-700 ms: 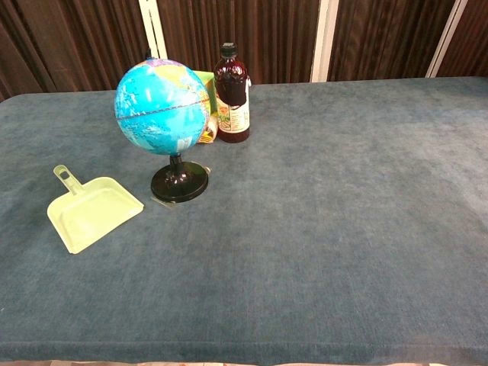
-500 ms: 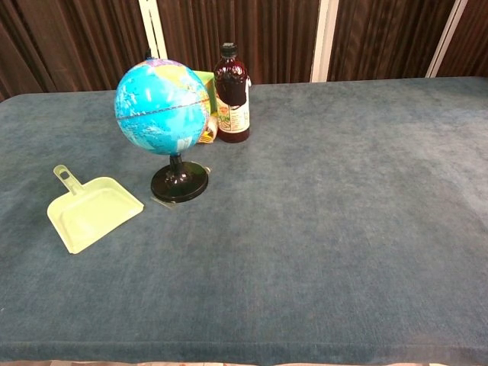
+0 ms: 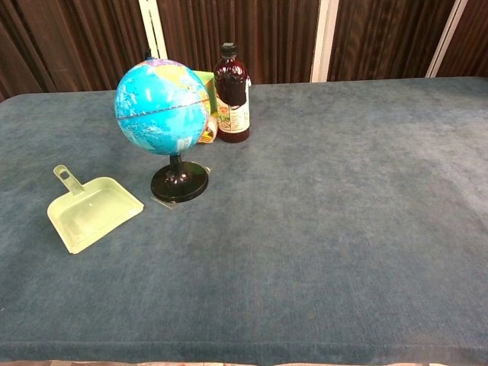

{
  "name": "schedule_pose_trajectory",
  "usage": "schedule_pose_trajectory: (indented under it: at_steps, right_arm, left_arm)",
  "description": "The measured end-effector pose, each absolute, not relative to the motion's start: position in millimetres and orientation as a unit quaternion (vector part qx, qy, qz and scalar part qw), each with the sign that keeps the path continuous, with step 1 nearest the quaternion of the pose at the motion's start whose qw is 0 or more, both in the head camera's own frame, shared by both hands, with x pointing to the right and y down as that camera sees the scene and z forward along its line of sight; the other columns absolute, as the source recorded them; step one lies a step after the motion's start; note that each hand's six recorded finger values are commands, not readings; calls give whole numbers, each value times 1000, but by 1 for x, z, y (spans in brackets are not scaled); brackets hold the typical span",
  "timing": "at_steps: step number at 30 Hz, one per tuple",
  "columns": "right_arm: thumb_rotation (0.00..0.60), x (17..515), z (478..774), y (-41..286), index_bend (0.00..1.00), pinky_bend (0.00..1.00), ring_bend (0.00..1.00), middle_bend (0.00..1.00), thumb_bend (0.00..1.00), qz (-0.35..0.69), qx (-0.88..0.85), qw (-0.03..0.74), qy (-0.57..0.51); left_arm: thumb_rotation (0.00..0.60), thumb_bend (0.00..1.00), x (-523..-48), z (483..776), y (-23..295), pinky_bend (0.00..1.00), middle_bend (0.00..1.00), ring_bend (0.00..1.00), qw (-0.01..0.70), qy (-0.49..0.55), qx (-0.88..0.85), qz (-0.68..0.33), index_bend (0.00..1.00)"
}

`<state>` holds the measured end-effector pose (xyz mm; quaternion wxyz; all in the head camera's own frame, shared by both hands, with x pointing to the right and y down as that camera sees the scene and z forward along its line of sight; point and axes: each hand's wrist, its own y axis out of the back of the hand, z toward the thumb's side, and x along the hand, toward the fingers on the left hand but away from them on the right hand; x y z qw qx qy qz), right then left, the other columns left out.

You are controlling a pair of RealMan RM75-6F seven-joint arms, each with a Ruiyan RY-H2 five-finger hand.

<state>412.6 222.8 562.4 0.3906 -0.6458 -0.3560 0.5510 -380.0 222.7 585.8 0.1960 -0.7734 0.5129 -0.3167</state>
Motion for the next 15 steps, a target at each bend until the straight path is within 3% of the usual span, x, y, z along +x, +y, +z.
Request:
schedule_pose_trajectory:
  at_steps: [8,15]
  right_arm:
    - [600,413,567,223,0,0,0,0,182,556,-655,378,-344]
    - [600,415,570,221,0,0,0,0,182,561,-654,374,-342]
  left_arm:
    - [597,281,-329,595,180,0,0,0,186,526,-775,-298,0]
    - [555,278,-294,602,152,0,0,0,205,528,-767,-300,0]
